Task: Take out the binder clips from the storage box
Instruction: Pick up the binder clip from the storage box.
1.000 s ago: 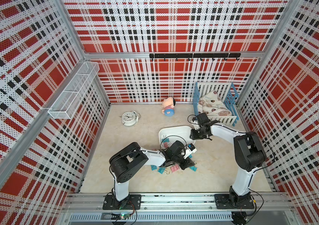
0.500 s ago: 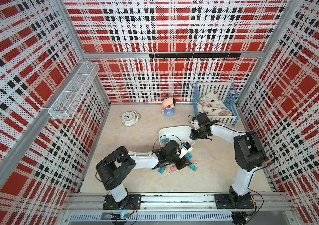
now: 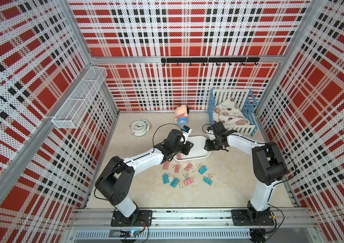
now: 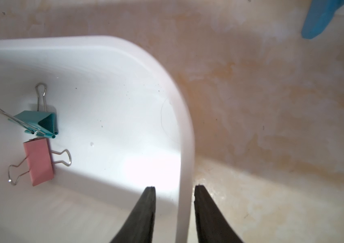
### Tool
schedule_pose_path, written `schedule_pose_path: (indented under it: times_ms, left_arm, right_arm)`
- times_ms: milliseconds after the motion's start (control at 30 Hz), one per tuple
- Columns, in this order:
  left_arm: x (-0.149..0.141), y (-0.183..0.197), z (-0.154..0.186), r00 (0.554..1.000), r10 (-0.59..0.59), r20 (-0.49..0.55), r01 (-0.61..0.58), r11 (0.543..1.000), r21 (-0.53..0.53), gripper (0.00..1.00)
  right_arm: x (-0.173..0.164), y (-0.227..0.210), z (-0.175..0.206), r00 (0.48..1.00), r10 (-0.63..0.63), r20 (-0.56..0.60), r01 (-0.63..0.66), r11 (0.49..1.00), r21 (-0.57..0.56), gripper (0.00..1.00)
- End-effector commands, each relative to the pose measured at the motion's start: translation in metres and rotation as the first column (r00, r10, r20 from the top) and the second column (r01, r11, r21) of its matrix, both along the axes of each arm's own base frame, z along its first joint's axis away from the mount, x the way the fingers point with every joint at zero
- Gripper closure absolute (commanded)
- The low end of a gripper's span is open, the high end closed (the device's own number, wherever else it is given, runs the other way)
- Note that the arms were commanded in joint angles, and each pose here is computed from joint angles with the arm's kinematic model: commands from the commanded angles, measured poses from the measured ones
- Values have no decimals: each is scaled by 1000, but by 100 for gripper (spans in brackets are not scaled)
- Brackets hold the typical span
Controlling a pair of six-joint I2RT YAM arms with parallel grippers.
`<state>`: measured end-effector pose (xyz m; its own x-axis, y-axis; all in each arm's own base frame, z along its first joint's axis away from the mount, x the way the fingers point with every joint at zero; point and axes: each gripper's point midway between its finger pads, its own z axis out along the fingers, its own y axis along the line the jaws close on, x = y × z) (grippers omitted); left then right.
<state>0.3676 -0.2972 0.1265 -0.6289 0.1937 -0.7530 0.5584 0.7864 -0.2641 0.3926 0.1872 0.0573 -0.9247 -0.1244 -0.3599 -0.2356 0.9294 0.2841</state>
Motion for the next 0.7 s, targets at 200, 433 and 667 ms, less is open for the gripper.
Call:
schedule_pose_path:
  times_ms: [200,433,667]
  left_arm:
    - [33,41,-33,991,129,-30,-120,972,201,69]
    - [35,55,-47,986,159,-49,-141,955,263,68]
    - [16,42,-44,993,98,-68,-79,966,247,68]
  right_arm:
    - [8,1,4,1000,-1,14,1,1000,6,62]
    - [7,0,2,1000,0,10,0,1000,2,62]
    - [6,0,0,1000,0,7,0,1000,0,62]
